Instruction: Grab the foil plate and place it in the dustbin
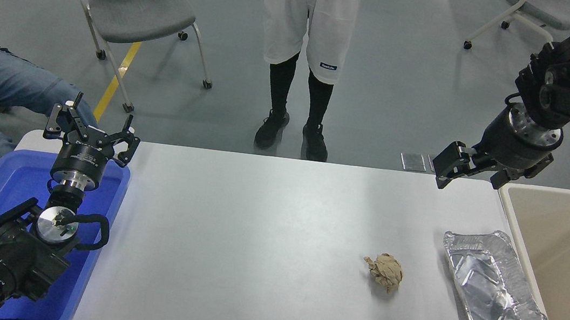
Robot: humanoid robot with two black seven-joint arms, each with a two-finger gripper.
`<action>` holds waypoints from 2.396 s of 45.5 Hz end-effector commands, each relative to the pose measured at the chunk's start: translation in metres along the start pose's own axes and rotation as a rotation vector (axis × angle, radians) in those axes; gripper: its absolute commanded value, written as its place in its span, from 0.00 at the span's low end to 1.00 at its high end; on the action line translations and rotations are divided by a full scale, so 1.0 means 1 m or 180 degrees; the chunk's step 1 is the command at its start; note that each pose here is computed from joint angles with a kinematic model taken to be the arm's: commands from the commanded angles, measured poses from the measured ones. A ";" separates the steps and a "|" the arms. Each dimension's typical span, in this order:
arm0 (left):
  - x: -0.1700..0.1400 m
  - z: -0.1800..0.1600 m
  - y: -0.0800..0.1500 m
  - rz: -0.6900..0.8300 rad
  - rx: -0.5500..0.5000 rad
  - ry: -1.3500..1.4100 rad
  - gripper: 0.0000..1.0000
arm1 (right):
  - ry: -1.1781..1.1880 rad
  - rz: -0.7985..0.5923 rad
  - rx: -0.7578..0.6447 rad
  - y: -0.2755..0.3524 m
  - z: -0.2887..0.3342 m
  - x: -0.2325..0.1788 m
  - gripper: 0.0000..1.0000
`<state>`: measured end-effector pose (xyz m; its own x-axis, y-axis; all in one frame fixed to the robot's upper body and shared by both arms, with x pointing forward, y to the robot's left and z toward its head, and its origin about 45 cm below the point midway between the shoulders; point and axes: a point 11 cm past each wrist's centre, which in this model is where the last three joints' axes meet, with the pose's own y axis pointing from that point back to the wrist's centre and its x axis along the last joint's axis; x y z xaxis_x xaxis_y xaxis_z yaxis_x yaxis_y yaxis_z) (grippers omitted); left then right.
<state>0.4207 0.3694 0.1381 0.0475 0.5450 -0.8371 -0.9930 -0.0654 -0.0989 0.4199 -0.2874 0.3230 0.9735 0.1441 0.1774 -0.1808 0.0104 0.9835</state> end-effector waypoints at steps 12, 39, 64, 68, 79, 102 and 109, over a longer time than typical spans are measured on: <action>0.000 0.000 0.000 0.0000 -0.0001 0.0001 0.99 | -0.0048 -0.0002 -0.0058 0.000 0.010 -0.002 1.00; 0.000 0.000 0.000 -0.0005 -0.0006 0.0003 0.99 | -0.0734 0.0034 0.0083 -0.003 0.062 -0.021 1.00; 0.000 0.000 0.000 -0.0009 -0.0001 0.0004 0.99 | -0.0248 -0.0073 -0.0221 -0.118 0.097 -0.059 1.00; 0.000 0.000 0.000 -0.0010 -0.0001 0.0004 0.99 | -0.0197 0.0077 -0.0231 -0.132 0.101 -0.062 1.00; 0.000 0.000 0.000 -0.0010 -0.0001 0.0004 0.99 | -0.0196 0.0244 -0.0407 -0.166 0.133 -0.088 1.00; 0.000 0.000 0.000 -0.0013 -0.0009 0.0010 0.99 | 0.0037 0.0486 -0.0645 -0.234 0.172 -0.163 1.00; 0.000 0.000 0.000 -0.0008 -0.0009 0.0008 0.99 | 0.0003 0.0542 -0.0729 -0.235 0.181 -0.168 1.00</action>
<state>0.4206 0.3693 0.1386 0.0515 0.5431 -0.8381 -0.9926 -0.0646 -0.1029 0.3407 -0.4723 0.0837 0.9377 0.1600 0.3086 -0.3343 0.1720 0.9266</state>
